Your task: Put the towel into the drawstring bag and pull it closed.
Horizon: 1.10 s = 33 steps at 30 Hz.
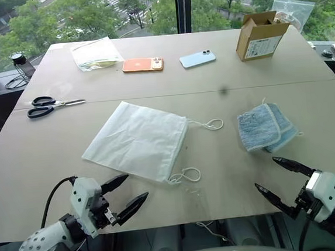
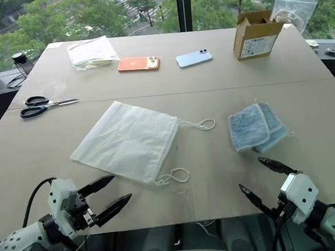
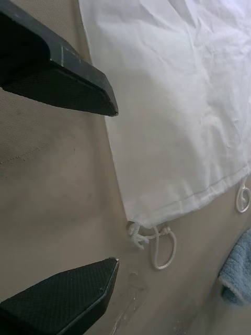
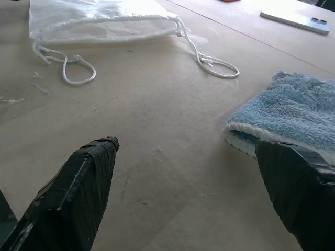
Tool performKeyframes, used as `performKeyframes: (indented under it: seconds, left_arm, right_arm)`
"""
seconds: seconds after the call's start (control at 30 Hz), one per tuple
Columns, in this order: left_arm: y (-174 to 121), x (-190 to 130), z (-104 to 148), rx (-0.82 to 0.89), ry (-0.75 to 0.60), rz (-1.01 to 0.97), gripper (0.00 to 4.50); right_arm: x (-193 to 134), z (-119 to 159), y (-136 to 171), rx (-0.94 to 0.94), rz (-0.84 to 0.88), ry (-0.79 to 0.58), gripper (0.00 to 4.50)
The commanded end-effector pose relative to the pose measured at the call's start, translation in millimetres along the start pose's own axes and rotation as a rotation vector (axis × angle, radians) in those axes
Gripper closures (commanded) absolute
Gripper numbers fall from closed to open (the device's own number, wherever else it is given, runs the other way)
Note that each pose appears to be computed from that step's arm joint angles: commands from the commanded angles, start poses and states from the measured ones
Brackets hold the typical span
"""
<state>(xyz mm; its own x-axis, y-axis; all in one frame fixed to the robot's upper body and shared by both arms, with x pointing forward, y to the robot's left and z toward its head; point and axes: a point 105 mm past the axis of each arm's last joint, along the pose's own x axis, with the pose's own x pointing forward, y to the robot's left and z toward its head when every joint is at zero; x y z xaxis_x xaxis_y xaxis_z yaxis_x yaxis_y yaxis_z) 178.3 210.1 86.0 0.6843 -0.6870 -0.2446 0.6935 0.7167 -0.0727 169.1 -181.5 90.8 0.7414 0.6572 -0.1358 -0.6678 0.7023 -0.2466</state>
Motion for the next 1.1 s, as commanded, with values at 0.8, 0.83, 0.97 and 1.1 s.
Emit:
performKeyframes:
  seconds: [0.8,0.83,0.97,1.1]
  left_arm:
    - [14,113,43,0.317,0.463,-0.006,1.77]
    - [14,115,43,0.332,0.462,-0.014,2.27]
    - [21,121,53,0.415,0.422,-0.069,4.07]
    - [43,111,84,0.632,0.281,-0.315,4.44]
  right_arm:
    - [20,41,12,-0.107,0.074,-0.079,0.00]
    - [21,42,12,-0.107,0.075,-0.080,0.00]
    - [24,49,16,-0.095,0.098,-0.099,0.00]
    - [34,64,21,-0.096,0.146,-0.148,0.00]
